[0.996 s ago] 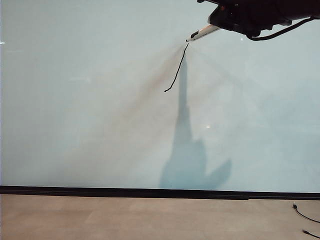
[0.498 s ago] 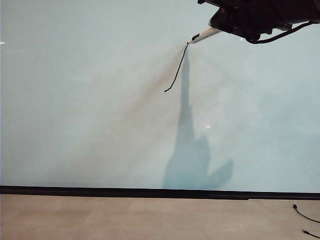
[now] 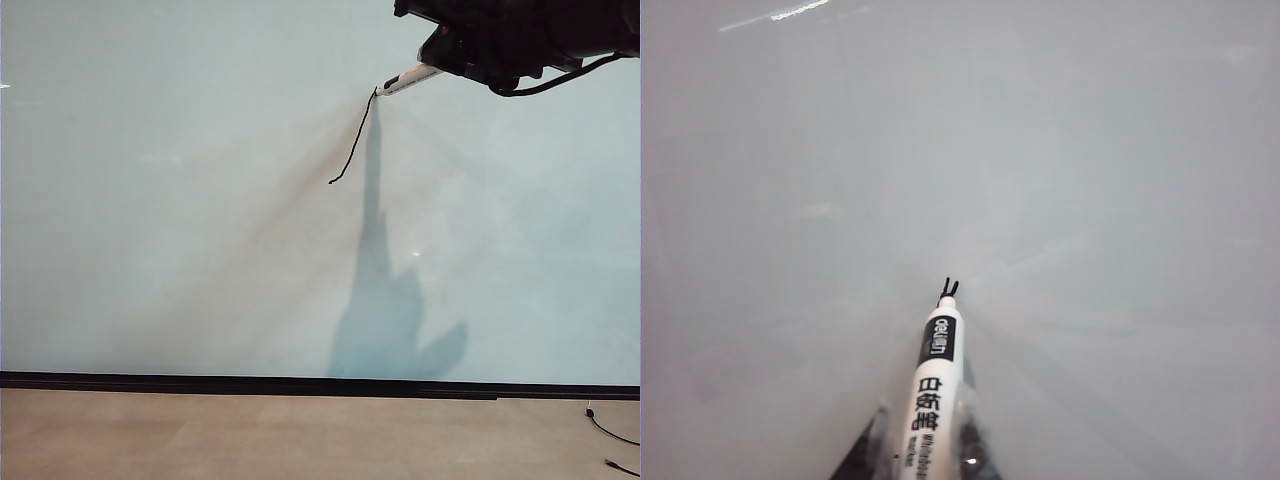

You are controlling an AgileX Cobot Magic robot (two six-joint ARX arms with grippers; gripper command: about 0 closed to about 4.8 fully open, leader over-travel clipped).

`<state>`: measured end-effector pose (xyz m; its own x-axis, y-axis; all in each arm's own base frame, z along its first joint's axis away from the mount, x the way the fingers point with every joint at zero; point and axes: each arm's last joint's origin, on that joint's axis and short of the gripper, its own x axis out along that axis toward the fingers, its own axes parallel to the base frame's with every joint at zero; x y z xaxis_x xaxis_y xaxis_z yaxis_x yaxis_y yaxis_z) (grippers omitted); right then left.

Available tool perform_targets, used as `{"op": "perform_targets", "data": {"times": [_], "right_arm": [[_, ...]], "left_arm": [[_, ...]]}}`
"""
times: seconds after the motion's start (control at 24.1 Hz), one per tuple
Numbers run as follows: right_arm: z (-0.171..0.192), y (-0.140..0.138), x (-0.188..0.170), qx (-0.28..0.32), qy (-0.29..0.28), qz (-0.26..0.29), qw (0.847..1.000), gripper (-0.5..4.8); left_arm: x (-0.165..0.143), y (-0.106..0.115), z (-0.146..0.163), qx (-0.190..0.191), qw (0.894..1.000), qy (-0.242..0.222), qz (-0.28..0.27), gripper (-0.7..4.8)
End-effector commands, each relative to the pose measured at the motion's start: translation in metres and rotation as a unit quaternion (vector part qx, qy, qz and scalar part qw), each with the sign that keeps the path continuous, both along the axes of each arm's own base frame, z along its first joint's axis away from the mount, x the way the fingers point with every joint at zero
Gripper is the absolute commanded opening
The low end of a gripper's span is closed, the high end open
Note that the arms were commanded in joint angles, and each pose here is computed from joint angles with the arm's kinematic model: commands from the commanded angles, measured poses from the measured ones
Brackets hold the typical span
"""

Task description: Pick up the pen on the shelf to the right of the whiteboard and write the letter A.

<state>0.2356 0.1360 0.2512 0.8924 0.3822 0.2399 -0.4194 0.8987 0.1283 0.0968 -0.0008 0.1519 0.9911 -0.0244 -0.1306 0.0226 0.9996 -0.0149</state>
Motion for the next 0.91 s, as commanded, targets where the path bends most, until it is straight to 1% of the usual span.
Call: {"op": "perform_targets", "data": {"times": [0.04, 0.21, 0.46, 0.91], "right_arm": [[0.0048, -0.0005, -0.0002, 0.013, -0.016, -0.001, 1.0, -0.09], [0.0066, -0.0009, -0.0006, 0.018, -0.024, -0.002, 1.0, -0.09], [0.0062, -0.0011, -0.0004, 0.018, -0.021, -0.007, 1.0, -0.09], [0.0023, -0.0018, 0.0006, 0.021, 0.0, -0.024, 0.999, -0.09]], "left_arm": [[0.0, 0.0, 0.0015, 0.002, 1.0, -0.004, 0.0, -0.04], [0.0, 0.0, 0.0015, 0.002, 1.0, -0.004, 0.0, -0.04], [0.0, 0.0, 0.0015, 0.002, 1.0, -0.004, 0.0, -0.04], [0.0, 0.0, 0.0015, 0.002, 1.0, -0.004, 0.0, -0.04]]}}
